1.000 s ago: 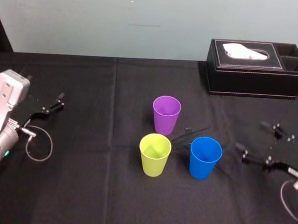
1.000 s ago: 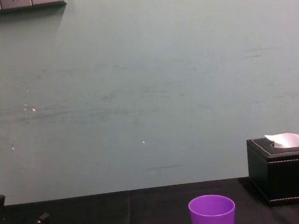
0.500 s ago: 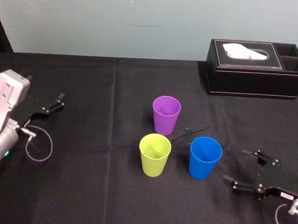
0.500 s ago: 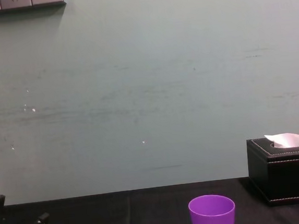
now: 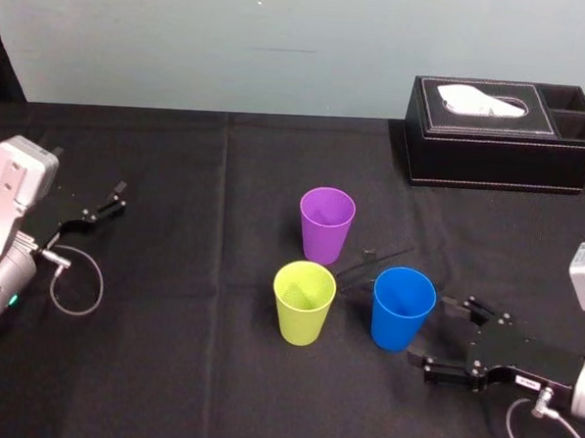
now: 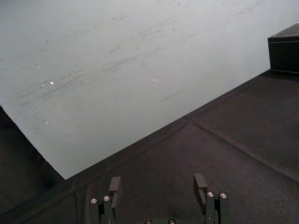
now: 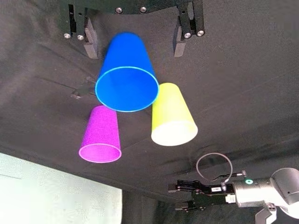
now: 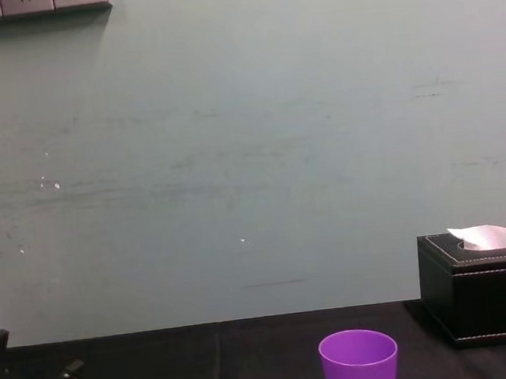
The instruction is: Stack the three plastic cups sequentially using one hand.
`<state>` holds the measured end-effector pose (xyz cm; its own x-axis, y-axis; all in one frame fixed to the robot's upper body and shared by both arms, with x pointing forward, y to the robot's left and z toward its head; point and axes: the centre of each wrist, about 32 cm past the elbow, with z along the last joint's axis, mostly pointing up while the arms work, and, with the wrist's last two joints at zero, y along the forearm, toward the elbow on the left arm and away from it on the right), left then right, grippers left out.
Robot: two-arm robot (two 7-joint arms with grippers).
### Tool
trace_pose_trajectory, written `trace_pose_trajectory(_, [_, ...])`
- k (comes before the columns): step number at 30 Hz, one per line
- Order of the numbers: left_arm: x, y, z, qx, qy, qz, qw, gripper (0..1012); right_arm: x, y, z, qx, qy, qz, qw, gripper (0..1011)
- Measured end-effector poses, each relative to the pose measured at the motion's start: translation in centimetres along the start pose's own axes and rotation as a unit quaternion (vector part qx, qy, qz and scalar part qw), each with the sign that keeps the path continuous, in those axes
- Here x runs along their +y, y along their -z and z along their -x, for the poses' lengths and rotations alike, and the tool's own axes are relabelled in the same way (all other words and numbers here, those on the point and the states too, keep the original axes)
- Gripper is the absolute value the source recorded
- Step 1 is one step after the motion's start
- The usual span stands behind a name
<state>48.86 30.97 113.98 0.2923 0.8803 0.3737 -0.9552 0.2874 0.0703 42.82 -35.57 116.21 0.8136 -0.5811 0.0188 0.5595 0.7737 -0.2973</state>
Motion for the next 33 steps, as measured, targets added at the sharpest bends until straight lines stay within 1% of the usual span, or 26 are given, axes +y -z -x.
trace_pose_trajectory(9, [0.0, 0.0, 0.00, 0.000, 0.000, 0.000, 1.0000, 1011, 1.8, 0.2, 0.02, 0.001, -0.013, -0.003, 0.9999, 1003])
trace_pose_trajectory(19, [0.0, 0.0, 0.00, 0.000, 0.000, 0.000, 1.0000, 1011, 3.0, 0.3, -0.10, -0.003, -0.015, -0.008, 0.9999, 1003])
trace_pose_trajectory(33, [0.0, 0.0, 0.00, 0.000, 0.000, 0.000, 1.0000, 1011, 2.6, 0.3, -0.20, -0.007, 0.004, -0.011, 0.9999, 1003])
